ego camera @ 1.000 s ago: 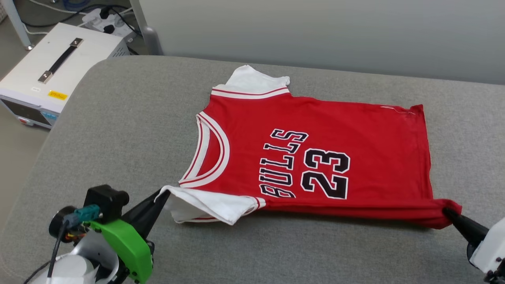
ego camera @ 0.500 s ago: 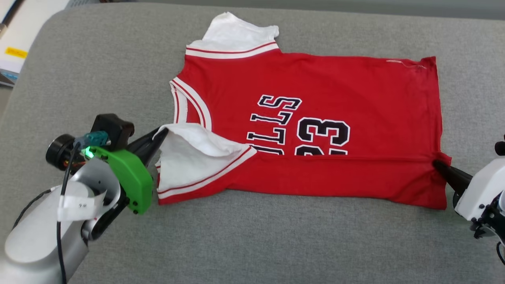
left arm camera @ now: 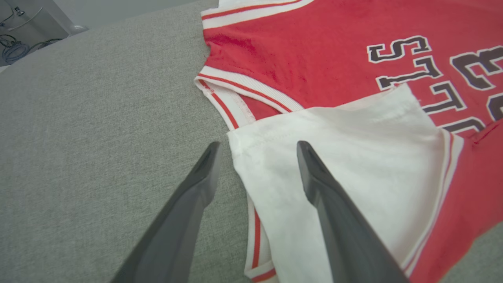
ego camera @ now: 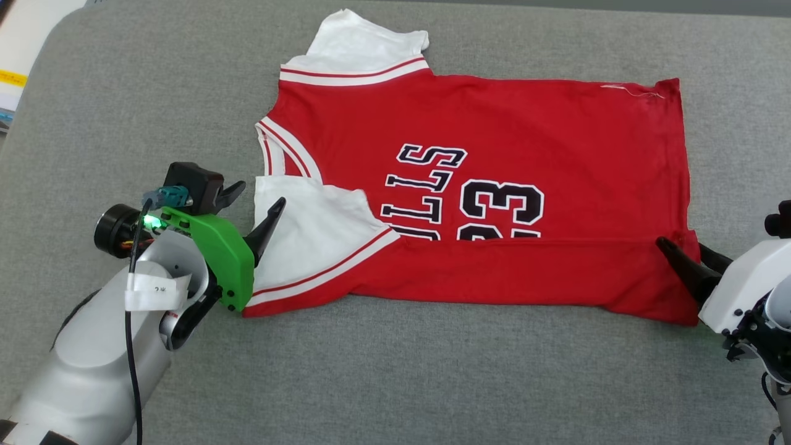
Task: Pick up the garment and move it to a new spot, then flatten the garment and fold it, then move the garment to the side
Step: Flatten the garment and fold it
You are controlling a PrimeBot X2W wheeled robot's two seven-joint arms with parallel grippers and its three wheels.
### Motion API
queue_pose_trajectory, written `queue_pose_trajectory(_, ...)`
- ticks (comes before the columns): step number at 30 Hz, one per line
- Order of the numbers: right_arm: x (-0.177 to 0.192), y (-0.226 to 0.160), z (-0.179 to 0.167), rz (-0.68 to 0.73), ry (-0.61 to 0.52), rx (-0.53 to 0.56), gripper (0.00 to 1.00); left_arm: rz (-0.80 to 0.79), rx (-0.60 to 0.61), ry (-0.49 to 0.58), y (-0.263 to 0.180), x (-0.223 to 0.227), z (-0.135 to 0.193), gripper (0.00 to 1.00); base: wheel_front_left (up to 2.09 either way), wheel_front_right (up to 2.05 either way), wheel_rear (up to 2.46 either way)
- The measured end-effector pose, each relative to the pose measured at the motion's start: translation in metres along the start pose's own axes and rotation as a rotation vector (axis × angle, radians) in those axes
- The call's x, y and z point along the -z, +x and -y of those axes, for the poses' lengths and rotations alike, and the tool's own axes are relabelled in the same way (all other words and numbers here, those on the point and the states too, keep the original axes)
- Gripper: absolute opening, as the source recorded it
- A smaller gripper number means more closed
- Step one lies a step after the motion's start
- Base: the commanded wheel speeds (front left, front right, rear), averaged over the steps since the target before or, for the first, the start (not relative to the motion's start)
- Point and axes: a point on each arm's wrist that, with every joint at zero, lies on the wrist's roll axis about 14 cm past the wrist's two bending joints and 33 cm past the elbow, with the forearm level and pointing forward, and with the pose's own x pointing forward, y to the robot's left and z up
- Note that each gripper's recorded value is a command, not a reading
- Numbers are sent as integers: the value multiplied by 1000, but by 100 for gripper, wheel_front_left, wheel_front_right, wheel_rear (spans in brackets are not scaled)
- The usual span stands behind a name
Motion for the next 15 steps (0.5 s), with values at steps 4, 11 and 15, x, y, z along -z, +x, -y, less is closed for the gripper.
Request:
queue_pose_trajectory(4, -11, -8, -8, 63, -21, -15, 100, 78, -51, -57, -7, -11, -8, 100, 0, 0, 0)
queue_pose_trajectory(11, -26, -37, -20, 159, -116, -26, 100, 273, -129, -198, -37, -42, -19, 100, 0, 0, 0)
queue_pose_trajectory(15, -29, -55, -30, 190, -174, -31, 100, 308, -160, -271, -58, -34, -13, 100, 0, 0, 0)
